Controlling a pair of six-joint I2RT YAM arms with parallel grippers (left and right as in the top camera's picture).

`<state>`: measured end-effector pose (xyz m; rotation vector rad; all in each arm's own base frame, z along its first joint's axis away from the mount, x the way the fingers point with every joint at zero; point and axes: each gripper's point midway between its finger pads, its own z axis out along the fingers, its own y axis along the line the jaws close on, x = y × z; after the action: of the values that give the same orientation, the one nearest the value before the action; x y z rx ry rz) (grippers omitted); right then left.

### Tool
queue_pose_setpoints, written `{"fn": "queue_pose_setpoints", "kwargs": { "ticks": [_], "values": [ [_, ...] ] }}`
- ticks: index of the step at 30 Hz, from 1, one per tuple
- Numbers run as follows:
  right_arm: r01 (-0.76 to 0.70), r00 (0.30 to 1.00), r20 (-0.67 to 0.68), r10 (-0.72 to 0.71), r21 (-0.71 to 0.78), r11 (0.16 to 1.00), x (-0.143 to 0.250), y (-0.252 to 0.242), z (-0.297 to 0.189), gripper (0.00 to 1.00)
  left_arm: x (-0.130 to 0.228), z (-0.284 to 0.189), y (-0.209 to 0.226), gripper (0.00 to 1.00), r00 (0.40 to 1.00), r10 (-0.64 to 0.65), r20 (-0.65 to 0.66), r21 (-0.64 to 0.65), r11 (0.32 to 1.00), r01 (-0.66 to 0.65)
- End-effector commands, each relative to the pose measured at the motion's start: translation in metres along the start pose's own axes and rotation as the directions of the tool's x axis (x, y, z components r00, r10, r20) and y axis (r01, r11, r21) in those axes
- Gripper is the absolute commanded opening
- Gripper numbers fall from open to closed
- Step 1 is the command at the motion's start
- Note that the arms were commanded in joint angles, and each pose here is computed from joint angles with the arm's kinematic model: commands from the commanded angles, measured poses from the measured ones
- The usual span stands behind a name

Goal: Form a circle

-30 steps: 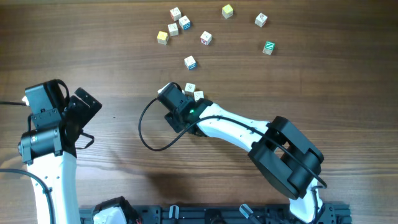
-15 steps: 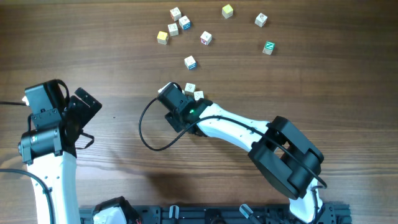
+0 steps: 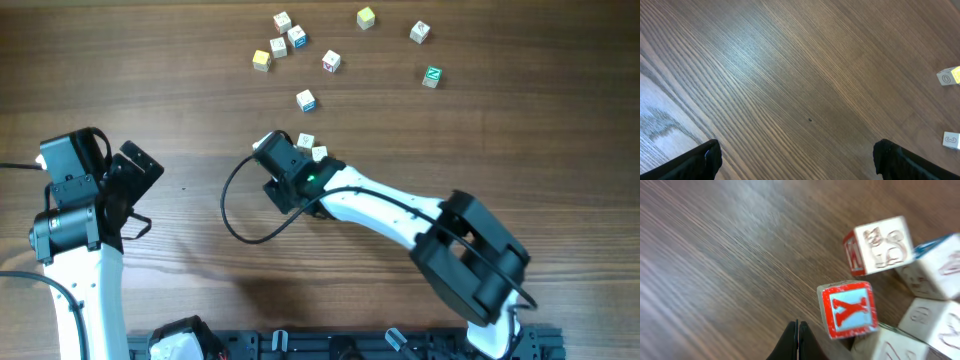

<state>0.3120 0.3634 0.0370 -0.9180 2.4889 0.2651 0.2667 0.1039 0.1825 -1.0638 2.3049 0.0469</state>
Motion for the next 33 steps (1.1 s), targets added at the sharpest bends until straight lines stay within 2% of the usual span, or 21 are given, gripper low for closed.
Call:
{"fn": "queue_pose_setpoints", "kwargs": {
  "ticks": [1, 7, 22, 29, 33],
  "values": [
    [-0.107, 0.986, 0.122, 0.112, -0.046, 0.993, -0.036, 0.002, -0.048, 0.04, 0.0, 0.0, 0.0, 1.0, 1.0, -0.014, -0.002, 0.006, 1.0, 0.014],
    [-0.271, 0.933, 0.246, 0.264, -0.004, 0.962, -0.063, -0.027, -0.075, 0.05, 0.0, 0.0, 0.0, 1.0, 1.0, -0.013, -0.002, 0.006, 1.0, 0.013],
    [-0.499, 0.83, 0.298, 0.472, 0.018, 0.866, -0.071, -0.101, -0.076, 0.05, 0.0, 0.0, 0.0, 1.0, 1.0, -0.013, -0.002, 0.006, 1.0, 0.013],
    [-0.512, 0.827, 0.287, 0.483, 0.029, 0.859, -0.066, -0.106, -0.077, 0.04, 0.0, 0.0, 0.0, 1.0, 1.0, -0.013, -0.002, 0.006, 1.0, 0.013],
    [-0.513, 0.825, 0.298, 0.48, 0.039, 0.857, -0.066, -0.109, -0.093, 0.04, 0.0, 0.0, 0.0, 1.0, 1.0, -0.014, -0.002, 0.006, 1.0, 0.014]
  ]
}}
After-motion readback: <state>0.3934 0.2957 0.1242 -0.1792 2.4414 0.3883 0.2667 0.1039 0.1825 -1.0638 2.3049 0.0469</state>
